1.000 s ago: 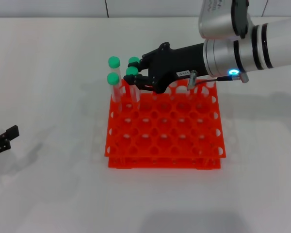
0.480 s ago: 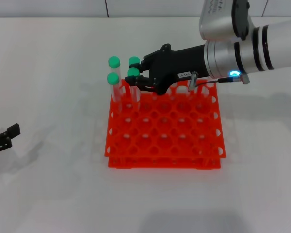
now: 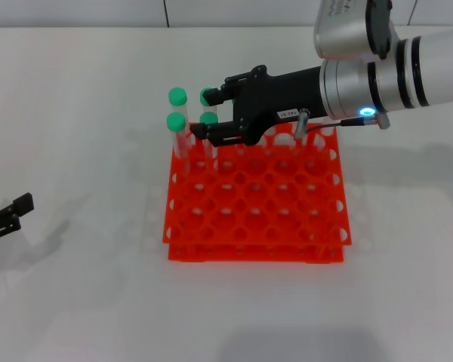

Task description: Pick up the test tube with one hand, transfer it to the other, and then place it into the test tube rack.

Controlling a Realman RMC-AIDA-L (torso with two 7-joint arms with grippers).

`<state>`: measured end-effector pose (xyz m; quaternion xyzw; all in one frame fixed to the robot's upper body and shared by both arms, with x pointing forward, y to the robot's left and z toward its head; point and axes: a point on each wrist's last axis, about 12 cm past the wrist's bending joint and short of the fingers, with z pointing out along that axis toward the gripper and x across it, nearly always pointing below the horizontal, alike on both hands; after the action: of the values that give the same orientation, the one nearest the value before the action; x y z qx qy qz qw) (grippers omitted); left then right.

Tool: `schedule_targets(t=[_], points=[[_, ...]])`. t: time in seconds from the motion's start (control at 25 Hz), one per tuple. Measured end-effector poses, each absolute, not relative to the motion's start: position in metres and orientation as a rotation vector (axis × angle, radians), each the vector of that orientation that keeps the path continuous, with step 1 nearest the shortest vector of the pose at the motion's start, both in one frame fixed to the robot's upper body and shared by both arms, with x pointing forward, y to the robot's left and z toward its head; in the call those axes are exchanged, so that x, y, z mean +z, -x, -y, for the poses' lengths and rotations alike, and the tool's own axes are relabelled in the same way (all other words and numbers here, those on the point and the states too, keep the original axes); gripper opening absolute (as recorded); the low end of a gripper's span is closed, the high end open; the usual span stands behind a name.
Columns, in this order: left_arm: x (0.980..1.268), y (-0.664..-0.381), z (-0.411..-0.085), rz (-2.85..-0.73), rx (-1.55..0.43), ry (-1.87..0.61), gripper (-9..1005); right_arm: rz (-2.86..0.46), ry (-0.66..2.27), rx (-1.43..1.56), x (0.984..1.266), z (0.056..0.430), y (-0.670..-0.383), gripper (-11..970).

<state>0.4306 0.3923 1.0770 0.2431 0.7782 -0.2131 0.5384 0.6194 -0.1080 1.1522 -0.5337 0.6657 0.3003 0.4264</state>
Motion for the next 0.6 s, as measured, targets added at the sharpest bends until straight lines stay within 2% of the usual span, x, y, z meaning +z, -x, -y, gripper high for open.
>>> schedule_targets(t=[0.16,0.36,0.6], points=[[1.077,-0.430,-0.392,-1.852,-0.507,-0.578,872,-1.663,1.344,0.774,1.153,0.108,-0.617,594],[1.077,-0.431,-0.392,-1.846,-0.507,-0.587,872,-1.639,1.330,0.861,1.160,0.123,-0.610,600],[1.078,-0.433,-0.388,-1.827,-0.531,-0.611,872,-1.598,1.212,0.838,1.156,0.174,-0.599,614]])
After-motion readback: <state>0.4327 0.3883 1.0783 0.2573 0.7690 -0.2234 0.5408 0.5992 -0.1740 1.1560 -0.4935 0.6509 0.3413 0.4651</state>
